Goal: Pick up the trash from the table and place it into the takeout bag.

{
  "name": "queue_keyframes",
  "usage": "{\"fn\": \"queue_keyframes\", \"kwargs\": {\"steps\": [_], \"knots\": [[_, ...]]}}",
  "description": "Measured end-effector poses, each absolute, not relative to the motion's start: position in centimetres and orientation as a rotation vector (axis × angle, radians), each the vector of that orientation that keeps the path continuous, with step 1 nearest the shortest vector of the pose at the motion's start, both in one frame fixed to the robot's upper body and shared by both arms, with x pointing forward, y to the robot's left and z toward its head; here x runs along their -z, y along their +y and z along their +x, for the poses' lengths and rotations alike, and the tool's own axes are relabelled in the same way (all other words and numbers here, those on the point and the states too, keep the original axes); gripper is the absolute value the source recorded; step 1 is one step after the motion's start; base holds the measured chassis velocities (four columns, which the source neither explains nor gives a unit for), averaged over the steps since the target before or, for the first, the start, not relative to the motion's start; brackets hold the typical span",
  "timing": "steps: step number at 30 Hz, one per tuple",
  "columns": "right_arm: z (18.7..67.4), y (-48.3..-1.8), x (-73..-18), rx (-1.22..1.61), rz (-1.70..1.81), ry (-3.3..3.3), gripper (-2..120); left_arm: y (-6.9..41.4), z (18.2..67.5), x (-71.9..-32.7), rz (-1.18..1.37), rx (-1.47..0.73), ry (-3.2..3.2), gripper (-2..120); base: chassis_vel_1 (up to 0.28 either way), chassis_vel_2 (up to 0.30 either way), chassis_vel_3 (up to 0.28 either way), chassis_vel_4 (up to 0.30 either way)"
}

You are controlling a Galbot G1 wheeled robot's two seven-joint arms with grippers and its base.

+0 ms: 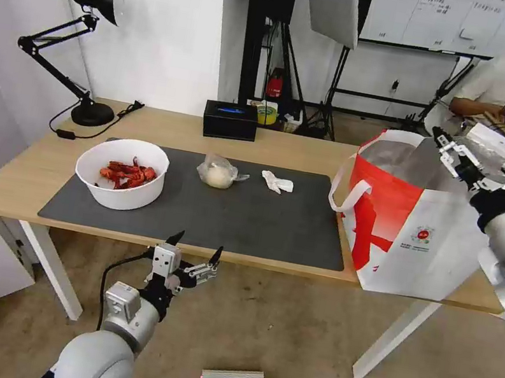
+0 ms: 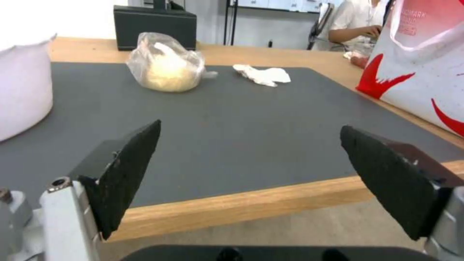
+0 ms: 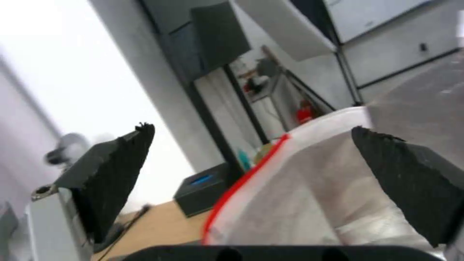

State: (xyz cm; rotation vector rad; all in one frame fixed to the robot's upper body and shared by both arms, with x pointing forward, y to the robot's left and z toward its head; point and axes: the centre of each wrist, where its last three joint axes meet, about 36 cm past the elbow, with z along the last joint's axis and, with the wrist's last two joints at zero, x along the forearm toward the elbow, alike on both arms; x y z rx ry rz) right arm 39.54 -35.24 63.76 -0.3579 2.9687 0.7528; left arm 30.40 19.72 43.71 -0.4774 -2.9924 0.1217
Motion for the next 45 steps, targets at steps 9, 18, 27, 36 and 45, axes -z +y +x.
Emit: {"fn": "queue_keyframes", "kwargs": {"steps": [9, 18, 27, 36, 45], "knots": [[37.2, -33.3, -63.6, -0.584, -0.543, 2.975, 100, 20.0, 30.6, -43.6, -0.457, -0.122, -2.998, 100, 0.000, 0.000, 0.000, 0.000], [35.3, -31.5, -61.4, -0.410, -0.721, 3.033, 100, 20.1, 30.8, -43.5, -0.449, -0.118, -3.000, 100, 0.000, 0.000, 0.000, 0.000], [33.6, -29.9, -57.9, -0.201, -0.854, 3.152, 100, 21.6, 31.1, -43.8, -0.401, -0.062, -3.044, 100, 0.000, 0.000, 0.000, 0.000], [31.6, -29.2, -53.5, -0.108, -0.789, 3.255, 100, 22.9, 31.2, -43.5, -0.374, 0.025, -3.072, 100, 0.000, 0.000, 0.000, 0.000], [29.4, -28.3, -49.9, -0.128, -0.748, 3.319, 100, 23.4, 30.9, -42.9, -0.361, 0.080, -3.071, 100, 0.000, 0.000, 0.000, 0.000]]}}
